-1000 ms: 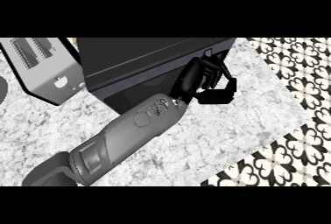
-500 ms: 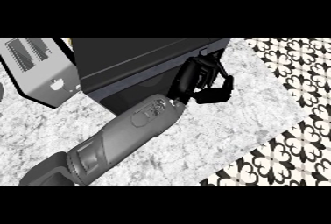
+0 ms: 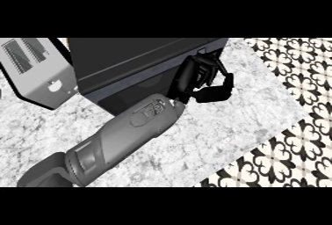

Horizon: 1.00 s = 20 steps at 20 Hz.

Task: Pick up the milk, place it into the microwave and close the microwave

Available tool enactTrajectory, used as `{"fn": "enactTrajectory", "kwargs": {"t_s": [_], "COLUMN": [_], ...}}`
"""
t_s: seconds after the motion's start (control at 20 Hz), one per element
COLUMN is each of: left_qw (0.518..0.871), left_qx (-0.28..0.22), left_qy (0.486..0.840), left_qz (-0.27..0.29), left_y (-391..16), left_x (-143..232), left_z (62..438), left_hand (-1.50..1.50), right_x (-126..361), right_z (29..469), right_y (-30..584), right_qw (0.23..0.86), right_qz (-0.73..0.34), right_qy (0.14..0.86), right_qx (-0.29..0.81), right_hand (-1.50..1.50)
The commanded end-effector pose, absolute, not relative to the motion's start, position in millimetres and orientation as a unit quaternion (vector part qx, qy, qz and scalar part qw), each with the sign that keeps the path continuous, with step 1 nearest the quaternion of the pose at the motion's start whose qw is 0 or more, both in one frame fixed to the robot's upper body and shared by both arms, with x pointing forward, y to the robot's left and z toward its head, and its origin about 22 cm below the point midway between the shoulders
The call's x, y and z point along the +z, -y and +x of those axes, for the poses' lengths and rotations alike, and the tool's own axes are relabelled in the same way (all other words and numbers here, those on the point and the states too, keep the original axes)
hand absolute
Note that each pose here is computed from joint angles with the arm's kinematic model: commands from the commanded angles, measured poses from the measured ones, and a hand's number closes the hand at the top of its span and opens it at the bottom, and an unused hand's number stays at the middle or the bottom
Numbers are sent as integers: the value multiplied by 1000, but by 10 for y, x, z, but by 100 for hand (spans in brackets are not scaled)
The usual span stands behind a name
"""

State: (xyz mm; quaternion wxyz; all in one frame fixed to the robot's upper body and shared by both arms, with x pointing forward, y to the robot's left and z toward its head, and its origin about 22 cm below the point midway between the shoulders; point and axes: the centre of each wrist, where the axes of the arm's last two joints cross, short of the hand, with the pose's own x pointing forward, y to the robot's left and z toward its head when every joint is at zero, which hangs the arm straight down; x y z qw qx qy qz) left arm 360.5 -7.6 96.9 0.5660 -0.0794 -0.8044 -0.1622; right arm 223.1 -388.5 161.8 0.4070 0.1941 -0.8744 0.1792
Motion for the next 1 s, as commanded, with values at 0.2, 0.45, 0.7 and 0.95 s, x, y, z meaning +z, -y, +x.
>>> {"fn": "enactTrajectory", "kwargs": {"t_s": [0.2,0.45,0.7,0.95], "left_qw": [557,557,635,639], "left_qx": [-172,-170,-41,-61], "left_qy": [808,808,772,767], "left_qz": [-92,-91,0,1], "left_y": [314,317,51,30], "left_x": [1101,1101,878,786], "left_z": [3588,3589,3769,3774], "left_hand": [150,150,150,150], "right_x": [1691,1737,1757,1894], "right_z": [2269,2296,2257,2228], "right_y": [3922,3950,4059,4142], "right_qw": [404,406,411,399], "right_qz": [202,206,194,172], "right_qy": [874,872,877,888], "right_qx": [176,176,158,154], "right_hand": [-150,-150,-150,-150]}}
